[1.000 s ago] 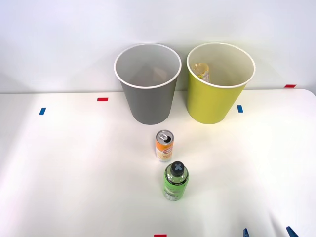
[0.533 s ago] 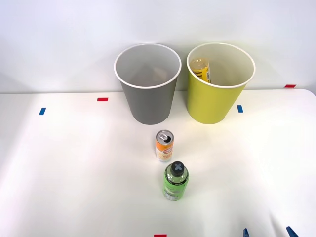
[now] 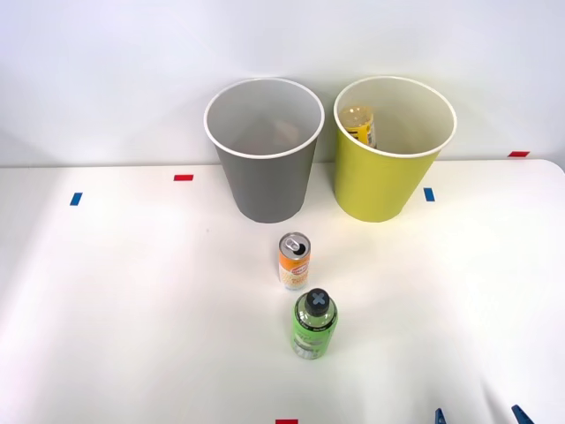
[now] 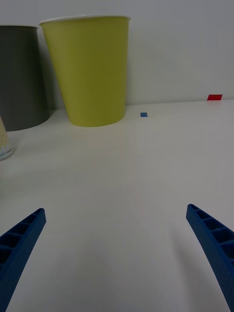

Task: Put cans in the gray bin, plastic bottles in the light green bin

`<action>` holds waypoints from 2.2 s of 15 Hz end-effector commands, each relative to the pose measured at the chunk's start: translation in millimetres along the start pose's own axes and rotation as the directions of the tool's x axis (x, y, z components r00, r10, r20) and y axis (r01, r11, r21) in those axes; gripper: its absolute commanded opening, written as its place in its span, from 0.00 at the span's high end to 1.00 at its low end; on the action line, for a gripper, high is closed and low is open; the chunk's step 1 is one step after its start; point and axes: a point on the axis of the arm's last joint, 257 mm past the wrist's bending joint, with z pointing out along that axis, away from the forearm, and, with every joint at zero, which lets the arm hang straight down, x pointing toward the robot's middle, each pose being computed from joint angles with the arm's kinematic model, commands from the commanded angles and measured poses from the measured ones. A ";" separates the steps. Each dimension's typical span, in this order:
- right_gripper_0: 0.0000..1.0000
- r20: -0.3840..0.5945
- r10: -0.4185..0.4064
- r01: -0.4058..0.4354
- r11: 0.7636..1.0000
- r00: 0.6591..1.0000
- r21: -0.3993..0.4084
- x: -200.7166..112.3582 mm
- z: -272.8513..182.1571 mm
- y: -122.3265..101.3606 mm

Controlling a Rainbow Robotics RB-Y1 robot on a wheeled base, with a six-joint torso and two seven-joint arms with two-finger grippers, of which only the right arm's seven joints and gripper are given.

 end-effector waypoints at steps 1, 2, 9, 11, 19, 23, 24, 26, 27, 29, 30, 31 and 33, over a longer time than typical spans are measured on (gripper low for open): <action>0.00 0.000 0.000 0.000 1.000 1.000 0.000 0.0 0.0 0.0; 0.00 0.000 0.000 0.000 1.000 1.000 0.000 0.0 0.0 0.0; 0.00 0.000 0.000 0.000 1.000 1.000 0.000 0.0 0.0 0.0; 0.00 0.000 0.000 0.000 1.000 1.000 0.000 0.0 0.0 0.0; 0.00 0.000 0.000 0.000 1.000 1.000 0.000 0.0 0.0 0.0; 0.00 0.000 0.000 0.000 1.000 1.000 0.000 0.0 0.0 0.0; 0.00 0.000 0.000 0.000 1.000 1.000 0.000 0.0 0.0 0.0; 0.00 0.000 0.000 0.000 1.000 1.000 0.000 0.0 0.0 0.0; 0.00 0.000 0.000 0.000 1.000 1.000 0.000 0.0 0.0 0.0; 0.00 0.000 0.000 0.000 1.000 1.000 0.000 0.0 0.0 0.0; 0.00 0.000 0.000 0.000 1.000 1.000 0.000 0.0 0.0 0.0; 0.00 0.000 0.000 0.000 1.000 1.000 0.000 0.0 0.0 0.0; 0.00 0.000 0.000 0.000 1.000 1.000 0.000 0.0 0.0 0.0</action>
